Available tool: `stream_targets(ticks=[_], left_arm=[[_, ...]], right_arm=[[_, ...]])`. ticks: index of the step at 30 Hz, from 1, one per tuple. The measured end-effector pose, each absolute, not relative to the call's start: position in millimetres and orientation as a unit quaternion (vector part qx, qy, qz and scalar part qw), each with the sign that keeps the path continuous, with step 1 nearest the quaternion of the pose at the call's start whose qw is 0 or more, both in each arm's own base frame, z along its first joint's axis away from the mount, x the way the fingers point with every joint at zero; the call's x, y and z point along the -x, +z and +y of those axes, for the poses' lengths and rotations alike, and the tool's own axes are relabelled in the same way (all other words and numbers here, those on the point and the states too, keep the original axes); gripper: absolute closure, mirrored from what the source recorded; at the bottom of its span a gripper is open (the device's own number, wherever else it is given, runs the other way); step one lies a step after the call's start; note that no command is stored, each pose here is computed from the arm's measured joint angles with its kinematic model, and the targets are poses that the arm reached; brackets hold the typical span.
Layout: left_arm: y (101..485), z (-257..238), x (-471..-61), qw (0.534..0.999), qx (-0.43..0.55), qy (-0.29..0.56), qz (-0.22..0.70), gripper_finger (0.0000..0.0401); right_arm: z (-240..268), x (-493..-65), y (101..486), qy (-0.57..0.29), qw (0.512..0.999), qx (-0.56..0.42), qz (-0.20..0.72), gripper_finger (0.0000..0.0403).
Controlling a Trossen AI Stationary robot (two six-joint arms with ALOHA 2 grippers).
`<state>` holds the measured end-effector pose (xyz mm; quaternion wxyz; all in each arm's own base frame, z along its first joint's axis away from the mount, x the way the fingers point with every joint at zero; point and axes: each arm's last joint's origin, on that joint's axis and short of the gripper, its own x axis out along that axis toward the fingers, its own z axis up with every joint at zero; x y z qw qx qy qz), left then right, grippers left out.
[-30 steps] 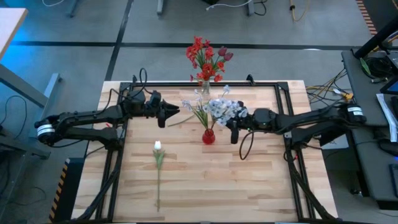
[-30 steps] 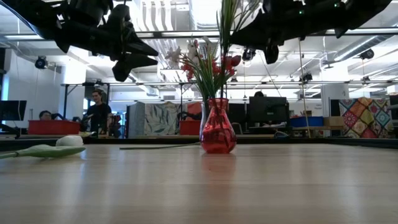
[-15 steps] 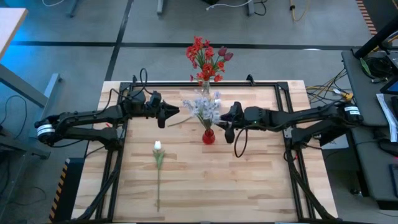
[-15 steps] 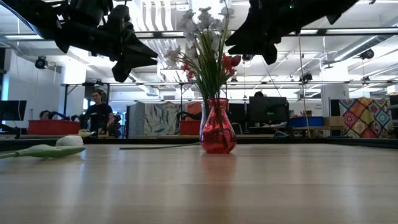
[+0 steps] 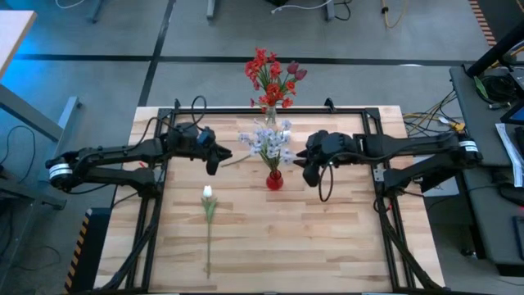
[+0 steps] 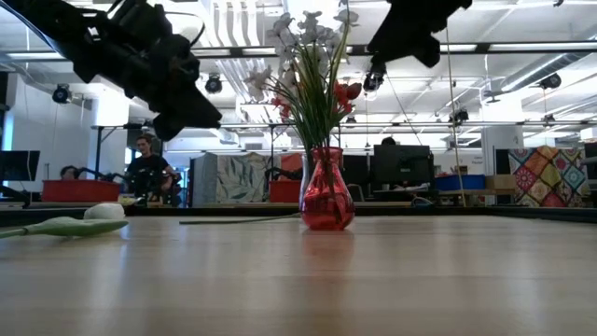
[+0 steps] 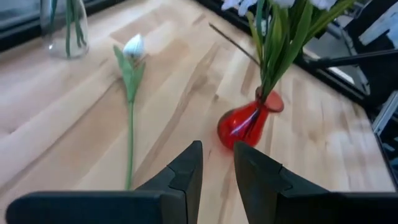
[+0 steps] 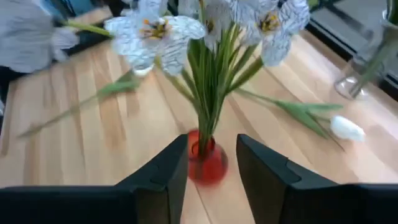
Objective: Sort flowers into vase by color
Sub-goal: Put the top white tulip into the red vase
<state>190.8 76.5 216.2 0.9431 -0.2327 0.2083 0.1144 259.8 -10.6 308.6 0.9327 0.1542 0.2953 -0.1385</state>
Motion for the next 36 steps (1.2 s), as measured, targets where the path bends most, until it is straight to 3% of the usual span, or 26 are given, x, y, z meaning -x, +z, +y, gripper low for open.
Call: stream_targets(ticks=[11, 18, 36], left_arm=[[190, 81, -203, 0.922, 0.25, 0.111, 0.273, 0.0324], [172, 89, -223, 0.917, 0.252, 0.088, 0.297, 0.0324], [168, 130, -295, 0.896, 0.189, 0.042, 0.4, 0.0324]], right_arm=[[-2, -240, 313, -0.095, 0.918, -0.181, 0.341, 0.0389], [-1, -210, 301, -0.113, 0.911, -0.227, 0.326, 0.0394], [-2, -167, 310, -0.126, 0.925, -0.245, 0.261, 0.0394]])
